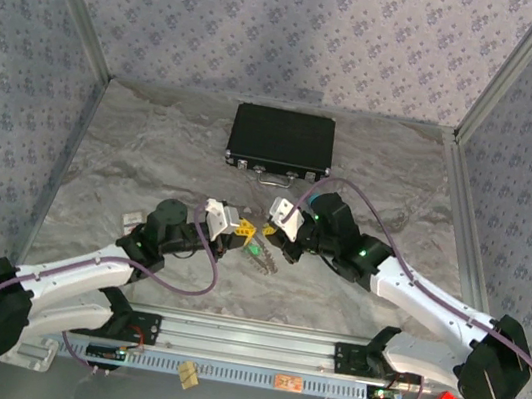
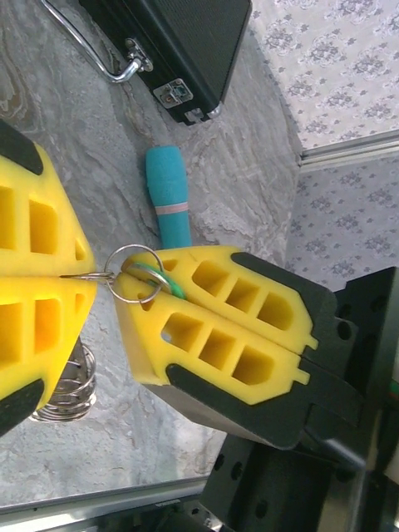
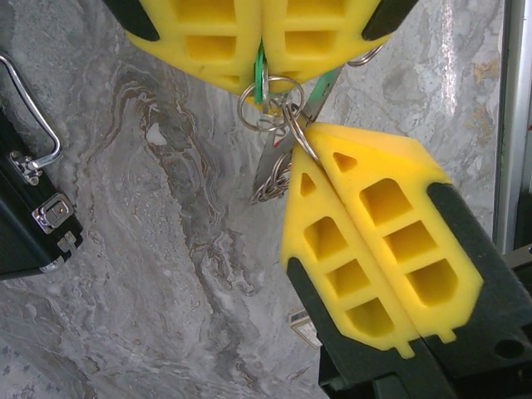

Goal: Put the keys on the keyring

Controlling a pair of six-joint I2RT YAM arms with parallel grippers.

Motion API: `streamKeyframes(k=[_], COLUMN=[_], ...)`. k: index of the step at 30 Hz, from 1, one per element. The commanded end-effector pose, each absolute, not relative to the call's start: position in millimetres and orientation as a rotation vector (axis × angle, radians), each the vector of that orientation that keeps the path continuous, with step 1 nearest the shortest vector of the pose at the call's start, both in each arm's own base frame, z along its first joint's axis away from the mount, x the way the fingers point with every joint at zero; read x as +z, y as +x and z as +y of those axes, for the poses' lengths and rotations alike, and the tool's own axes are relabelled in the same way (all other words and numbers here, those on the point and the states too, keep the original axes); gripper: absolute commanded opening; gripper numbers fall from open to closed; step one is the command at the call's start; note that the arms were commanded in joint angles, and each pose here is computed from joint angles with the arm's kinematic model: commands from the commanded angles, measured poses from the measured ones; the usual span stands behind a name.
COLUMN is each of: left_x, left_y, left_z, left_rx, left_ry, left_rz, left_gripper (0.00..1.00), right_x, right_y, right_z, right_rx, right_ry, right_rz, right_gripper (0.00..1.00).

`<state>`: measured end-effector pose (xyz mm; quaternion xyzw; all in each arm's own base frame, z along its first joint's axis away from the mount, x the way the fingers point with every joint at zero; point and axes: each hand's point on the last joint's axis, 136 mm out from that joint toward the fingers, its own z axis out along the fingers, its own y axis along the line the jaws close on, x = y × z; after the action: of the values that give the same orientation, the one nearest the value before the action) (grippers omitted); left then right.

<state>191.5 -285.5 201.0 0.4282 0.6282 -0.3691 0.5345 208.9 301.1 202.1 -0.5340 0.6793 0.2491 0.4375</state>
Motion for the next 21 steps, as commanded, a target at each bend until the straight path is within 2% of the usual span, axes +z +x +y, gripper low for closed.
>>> streamKeyframes(k=[1,3,4,6,8,9,13,16,21], left_x=[208,206,207,211,213,216,237,254,276], left_y=[195,197,199,203,215,220,238,236,231], left_z=[-285,-281,-277,-267,-245,-231,-157,-101,-66], left_rx=[-0.843,-0.821,-0.811,-0.786,-0.714,-0.677,-0.412,-0.231,-0.124], left_ry=[1.03,1.004,0.979,0.911,0.763,0.67,0.332,0.139,0.028], left_rz=[1.494,1.502,1.504,1.519,1.563,1.581,1.648,1.666,1.677], left_gripper=[0.26,0.49,0.58,0.7,0.92,1.0,1.0,1.0,1.0], right_x=[231,238,241,244,249,251,259,264,265], right_y=[213,213,212,211,211,211,198,186,186], right_z=[297,296,296,296,299,302,338,373,424], right_rx=[0.555,0.536,0.526,0.51,0.496,0.5,0.579,0.664,0.892], right_ry=[-1.316,-1.334,-1.349,-1.382,-1.407,-1.42,-1.502,-1.525,-1.354], right_rz=[1.624,1.618,1.617,1.621,1.621,1.62,1.566,1.528,1.559], right_gripper=[0.0,0.0,0.0,0.0,0.0,0.0,0.0,0.0,0.0])
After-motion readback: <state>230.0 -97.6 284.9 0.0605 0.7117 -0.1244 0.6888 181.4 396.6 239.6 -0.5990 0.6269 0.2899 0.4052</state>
